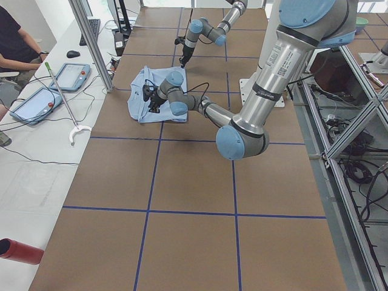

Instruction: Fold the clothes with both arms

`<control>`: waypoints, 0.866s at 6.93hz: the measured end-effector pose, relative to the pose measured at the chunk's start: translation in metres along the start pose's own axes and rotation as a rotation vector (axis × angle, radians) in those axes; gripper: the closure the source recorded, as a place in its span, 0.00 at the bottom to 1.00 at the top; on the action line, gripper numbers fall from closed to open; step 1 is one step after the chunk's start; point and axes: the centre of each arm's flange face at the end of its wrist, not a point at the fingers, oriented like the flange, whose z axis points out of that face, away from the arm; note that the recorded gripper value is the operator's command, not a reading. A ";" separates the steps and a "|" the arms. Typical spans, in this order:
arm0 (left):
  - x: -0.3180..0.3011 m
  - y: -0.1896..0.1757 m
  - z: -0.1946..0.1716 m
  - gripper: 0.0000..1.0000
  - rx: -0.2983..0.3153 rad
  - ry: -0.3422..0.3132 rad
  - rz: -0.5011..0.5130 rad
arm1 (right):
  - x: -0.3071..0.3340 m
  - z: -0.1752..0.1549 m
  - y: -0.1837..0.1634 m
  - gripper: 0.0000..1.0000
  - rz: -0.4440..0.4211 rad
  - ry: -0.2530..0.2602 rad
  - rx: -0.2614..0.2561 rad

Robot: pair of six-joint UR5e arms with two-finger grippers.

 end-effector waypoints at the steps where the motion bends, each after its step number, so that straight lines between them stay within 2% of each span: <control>1: 0.000 0.001 0.000 0.65 -0.001 0.001 0.000 | -0.001 -0.015 0.002 1.00 0.000 -0.022 -0.007; 2: 0.002 0.001 -0.001 0.65 -0.003 0.004 -0.001 | 0.011 -0.043 0.022 1.00 -0.003 -0.052 -0.038; 4: 0.010 0.003 -0.009 0.61 -0.006 0.025 -0.008 | 0.074 -0.118 0.111 1.00 0.005 -0.078 -0.190; 6: 0.026 0.031 -0.032 0.60 -0.066 0.077 -0.055 | 0.130 -0.167 0.187 0.67 -0.059 -0.038 -0.347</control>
